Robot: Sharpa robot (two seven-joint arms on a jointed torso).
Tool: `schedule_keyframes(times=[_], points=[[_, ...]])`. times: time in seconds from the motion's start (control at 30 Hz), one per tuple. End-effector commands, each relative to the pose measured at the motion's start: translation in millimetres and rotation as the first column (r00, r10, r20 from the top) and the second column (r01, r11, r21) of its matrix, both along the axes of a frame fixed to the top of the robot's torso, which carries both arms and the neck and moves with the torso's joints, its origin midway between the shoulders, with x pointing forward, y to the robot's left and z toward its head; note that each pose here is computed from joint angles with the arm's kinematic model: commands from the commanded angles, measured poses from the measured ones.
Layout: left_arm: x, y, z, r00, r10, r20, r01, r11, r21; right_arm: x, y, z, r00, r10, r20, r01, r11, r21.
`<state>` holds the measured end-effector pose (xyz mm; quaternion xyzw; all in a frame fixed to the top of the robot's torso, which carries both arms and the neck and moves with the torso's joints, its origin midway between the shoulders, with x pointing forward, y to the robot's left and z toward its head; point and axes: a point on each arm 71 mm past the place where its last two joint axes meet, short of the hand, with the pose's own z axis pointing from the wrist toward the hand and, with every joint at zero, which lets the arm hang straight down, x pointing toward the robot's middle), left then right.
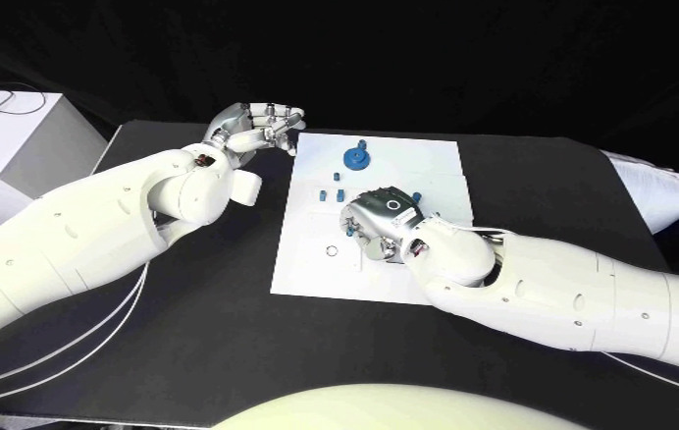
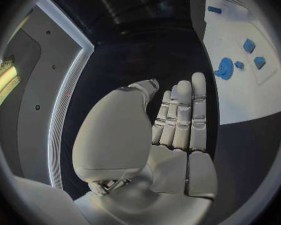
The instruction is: Assemble the parts on the task board
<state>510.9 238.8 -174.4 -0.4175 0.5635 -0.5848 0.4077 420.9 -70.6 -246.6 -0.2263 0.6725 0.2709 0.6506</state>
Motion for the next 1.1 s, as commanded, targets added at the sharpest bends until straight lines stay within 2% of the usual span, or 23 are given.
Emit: schedule_keyframes(times=[0.03, 0.47, 1.1], points=[[-0.6, -1.9, 0.7, 1.000, -0.018, 0.000, 0.018, 1.000, -0.006, -1.8, 0.3, -6.1, 1.000, 0.007, -0.010, -0.008, 0.999, -0.044], [-0.8, -1.0, 0.5, 1.000, -0.020, -0.004, 0.020, 1.000, -0.002, -4.1, -0.6, -8.1, 1.000, 0.021, -0.019, -0.022, 1.000, -0.022], [-0.6, -0.1, -0.1, 1.000, -0.020, -0.009, 0.020, 1.000, 0.000, 1.3, -11.8, -8.1, 1.000, -0.031, 0.002, 0.031, 1.000, -0.004]])
